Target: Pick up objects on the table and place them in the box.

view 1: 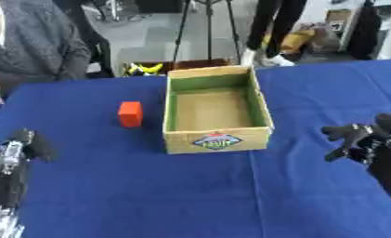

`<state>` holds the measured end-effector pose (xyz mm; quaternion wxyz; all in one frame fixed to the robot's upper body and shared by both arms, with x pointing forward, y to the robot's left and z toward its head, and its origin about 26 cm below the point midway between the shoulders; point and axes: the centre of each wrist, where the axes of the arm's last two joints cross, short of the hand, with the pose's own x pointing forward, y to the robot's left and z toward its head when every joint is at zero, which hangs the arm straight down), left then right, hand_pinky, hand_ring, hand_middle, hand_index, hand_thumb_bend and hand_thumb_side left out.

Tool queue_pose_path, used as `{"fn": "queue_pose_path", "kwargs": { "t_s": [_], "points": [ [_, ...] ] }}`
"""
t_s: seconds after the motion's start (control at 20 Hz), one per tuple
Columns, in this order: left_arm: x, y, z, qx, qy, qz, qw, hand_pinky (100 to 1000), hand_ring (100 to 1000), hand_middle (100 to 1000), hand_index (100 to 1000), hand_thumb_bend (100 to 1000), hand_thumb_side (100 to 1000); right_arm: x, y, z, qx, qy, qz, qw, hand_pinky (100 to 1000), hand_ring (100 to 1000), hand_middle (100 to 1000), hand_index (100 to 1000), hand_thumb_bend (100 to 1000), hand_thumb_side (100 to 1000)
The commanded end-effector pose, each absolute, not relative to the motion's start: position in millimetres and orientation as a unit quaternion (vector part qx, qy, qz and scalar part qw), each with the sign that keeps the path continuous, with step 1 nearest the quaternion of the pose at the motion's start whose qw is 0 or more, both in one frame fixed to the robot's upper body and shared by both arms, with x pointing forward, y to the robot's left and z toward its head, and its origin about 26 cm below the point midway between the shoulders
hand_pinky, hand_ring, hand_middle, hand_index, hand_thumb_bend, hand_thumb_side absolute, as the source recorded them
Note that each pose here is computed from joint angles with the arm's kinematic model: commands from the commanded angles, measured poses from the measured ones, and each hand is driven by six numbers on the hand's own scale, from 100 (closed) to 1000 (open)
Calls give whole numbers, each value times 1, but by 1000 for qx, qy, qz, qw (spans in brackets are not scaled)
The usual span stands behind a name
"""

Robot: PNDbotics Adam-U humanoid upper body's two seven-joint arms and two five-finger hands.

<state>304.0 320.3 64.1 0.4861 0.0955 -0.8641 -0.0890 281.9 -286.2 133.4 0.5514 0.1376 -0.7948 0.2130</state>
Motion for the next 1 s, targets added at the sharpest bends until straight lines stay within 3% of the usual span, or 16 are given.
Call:
{"fn": "queue_pose_path", "kwargs": {
  "t_s": [0.05, 0.5, 0.7, 0.8, 0.85, 0.9, 1.0],
  "points": [
    [306, 326, 75, 105, -869, -101, 473, 419, 353, 353, 310, 116, 982, 281, -287, 143, 134, -804, 218, 538, 602, 885, 620, 547, 100, 988],
    [318, 345, 104, 161, -854, -177, 461, 453, 401, 398, 397, 100, 885, 281, -287, 142, 135, -803, 219, 538, 602, 885, 620, 547, 100, 988],
    [333, 363, 137, 232, -818, -272, 450, 510, 475, 474, 501, 100, 821, 281, -286, 142, 136, -801, 222, 539, 602, 885, 620, 547, 100, 991],
    [342, 373, 157, 271, -786, -334, 444, 555, 522, 510, 552, 100, 682, 281, -286, 142, 136, -801, 223, 539, 602, 885, 620, 547, 100, 992],
    [346, 377, 167, 287, -768, -364, 441, 586, 557, 526, 580, 127, 575, 281, -286, 141, 137, -800, 224, 540, 602, 885, 620, 546, 100, 994],
    [352, 381, 179, 306, -747, -399, 436, 615, 584, 549, 606, 293, 515, 281, -286, 141, 137, -799, 225, 540, 602, 885, 620, 546, 100, 995],
    [364, 389, 201, 340, -700, -462, 425, 656, 617, 579, 636, 485, 472, 281, -285, 141, 139, -798, 229, 541, 602, 885, 620, 546, 100, 995]
  ]
}}
